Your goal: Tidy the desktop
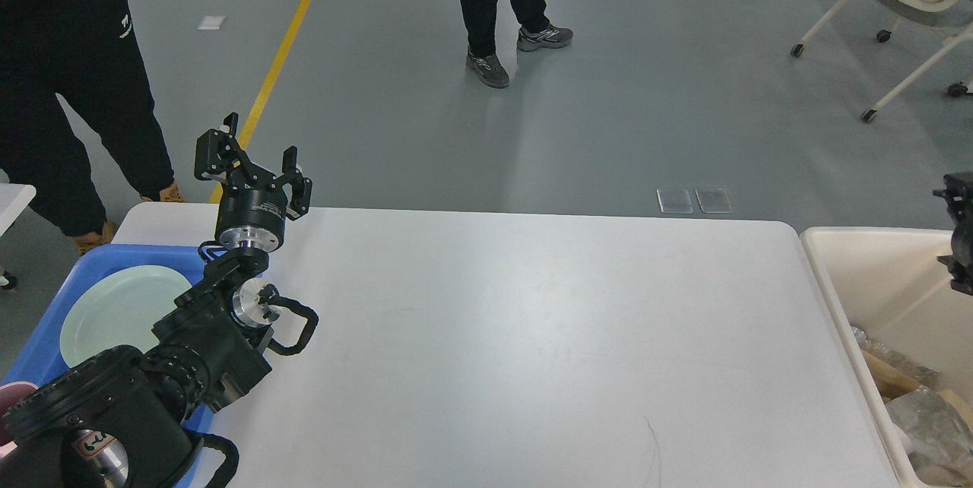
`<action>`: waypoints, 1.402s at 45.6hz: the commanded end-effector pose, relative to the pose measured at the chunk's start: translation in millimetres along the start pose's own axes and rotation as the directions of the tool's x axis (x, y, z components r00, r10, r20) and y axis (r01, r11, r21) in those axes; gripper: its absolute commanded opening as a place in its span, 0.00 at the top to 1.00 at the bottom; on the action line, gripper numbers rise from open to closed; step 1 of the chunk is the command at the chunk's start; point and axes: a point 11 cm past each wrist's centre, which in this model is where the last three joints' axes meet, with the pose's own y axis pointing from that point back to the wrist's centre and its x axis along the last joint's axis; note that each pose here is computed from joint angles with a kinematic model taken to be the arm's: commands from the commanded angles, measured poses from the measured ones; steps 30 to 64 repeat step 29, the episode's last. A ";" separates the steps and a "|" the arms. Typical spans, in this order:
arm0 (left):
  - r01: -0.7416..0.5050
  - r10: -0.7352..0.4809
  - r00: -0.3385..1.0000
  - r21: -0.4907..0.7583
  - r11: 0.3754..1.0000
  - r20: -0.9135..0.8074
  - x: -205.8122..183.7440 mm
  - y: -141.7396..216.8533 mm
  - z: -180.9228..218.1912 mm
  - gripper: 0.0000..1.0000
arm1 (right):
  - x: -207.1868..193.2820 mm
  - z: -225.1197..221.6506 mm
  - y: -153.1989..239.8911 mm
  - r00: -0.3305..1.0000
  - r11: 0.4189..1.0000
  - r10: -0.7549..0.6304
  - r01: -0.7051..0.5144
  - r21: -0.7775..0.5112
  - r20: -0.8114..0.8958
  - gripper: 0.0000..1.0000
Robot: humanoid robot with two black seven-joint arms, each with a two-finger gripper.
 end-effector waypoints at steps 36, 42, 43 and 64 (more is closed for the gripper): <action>-0.001 0.001 1.000 0.000 1.000 0.000 0.3 0.0 0.2 0.04 | -161.5 -16.2 6.3 0.834 0.830 -0.429 0.212 0.515 0.348 0.00; -0.001 0.001 1.000 0.000 1.000 0.000 0.3 0.0 0.2 0.04 | -161.5 -16.2 6.3 0.834 0.830 -0.429 0.212 0.515 0.348 0.00; -0.001 0.001 1.000 0.000 1.000 0.000 0.3 0.0 0.2 0.04 | -161.5 -16.2 6.3 0.834 0.830 -0.429 0.212 0.515 0.348 0.00; -0.001 0.001 1.000 0.000 1.000 0.000 0.3 0.0 0.2 0.04 | -161.5 -16.2 6.3 0.834 0.830 -0.429 0.212 0.515 0.348 0.00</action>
